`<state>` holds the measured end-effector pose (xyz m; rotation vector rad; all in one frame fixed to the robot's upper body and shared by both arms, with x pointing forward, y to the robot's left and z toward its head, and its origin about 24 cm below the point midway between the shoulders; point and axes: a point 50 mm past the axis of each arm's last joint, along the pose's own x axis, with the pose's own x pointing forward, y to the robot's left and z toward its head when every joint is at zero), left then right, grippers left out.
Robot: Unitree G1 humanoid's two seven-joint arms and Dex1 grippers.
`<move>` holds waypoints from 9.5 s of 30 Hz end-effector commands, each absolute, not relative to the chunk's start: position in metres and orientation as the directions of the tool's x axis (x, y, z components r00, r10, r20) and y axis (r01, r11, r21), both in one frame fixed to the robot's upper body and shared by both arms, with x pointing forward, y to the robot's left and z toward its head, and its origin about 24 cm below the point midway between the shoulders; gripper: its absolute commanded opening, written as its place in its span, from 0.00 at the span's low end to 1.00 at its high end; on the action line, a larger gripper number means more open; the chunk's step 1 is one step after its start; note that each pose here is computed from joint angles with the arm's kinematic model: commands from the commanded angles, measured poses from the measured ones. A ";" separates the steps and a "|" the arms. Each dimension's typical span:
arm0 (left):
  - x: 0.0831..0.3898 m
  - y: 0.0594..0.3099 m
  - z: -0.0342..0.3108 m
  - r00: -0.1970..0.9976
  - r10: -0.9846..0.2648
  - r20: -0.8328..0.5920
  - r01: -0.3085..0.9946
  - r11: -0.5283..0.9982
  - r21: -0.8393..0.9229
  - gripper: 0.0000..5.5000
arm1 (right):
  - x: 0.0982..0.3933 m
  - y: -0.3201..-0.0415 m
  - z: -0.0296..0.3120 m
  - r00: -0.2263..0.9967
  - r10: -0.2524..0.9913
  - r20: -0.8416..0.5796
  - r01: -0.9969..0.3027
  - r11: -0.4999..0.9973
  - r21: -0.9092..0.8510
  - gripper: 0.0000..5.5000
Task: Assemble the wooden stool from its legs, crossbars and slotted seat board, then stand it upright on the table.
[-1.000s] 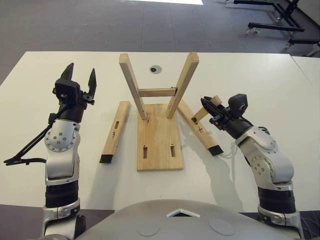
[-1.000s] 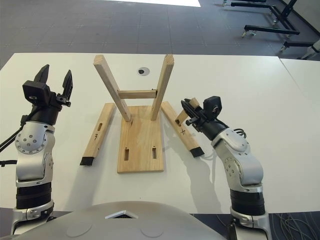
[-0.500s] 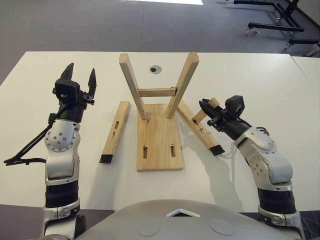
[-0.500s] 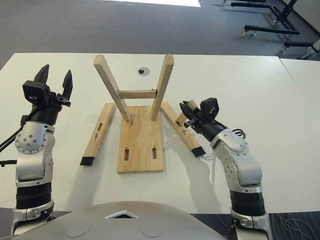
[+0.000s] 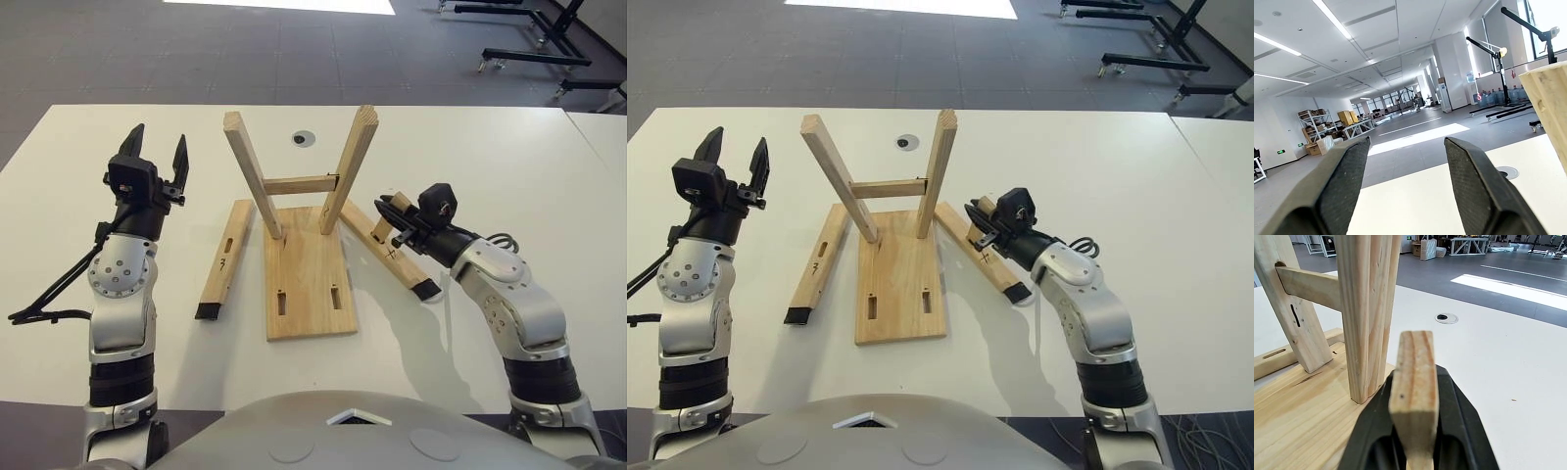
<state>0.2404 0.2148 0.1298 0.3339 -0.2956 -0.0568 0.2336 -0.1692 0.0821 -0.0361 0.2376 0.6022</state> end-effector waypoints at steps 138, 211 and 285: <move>0.228 0.221 0.117 0.968 -0.038 0.250 -0.048 0.942 0.332 0.50 | 0.209 -0.242 0.076 0.706 0.570 -0.420 -0.538 0.817 0.206 0.86; 0.293 0.209 0.212 0.766 -0.163 0.622 0.222 0.975 -0.017 0.50 | 0.345 -0.170 0.222 0.726 0.305 0.617 -0.500 0.849 0.169 0.37; 0.215 0.175 0.199 0.271 -0.771 0.576 0.956 0.144 -0.256 0.38 | 0.233 -0.125 0.151 0.132 0.978 0.160 -0.974 0.098 0.202 0.71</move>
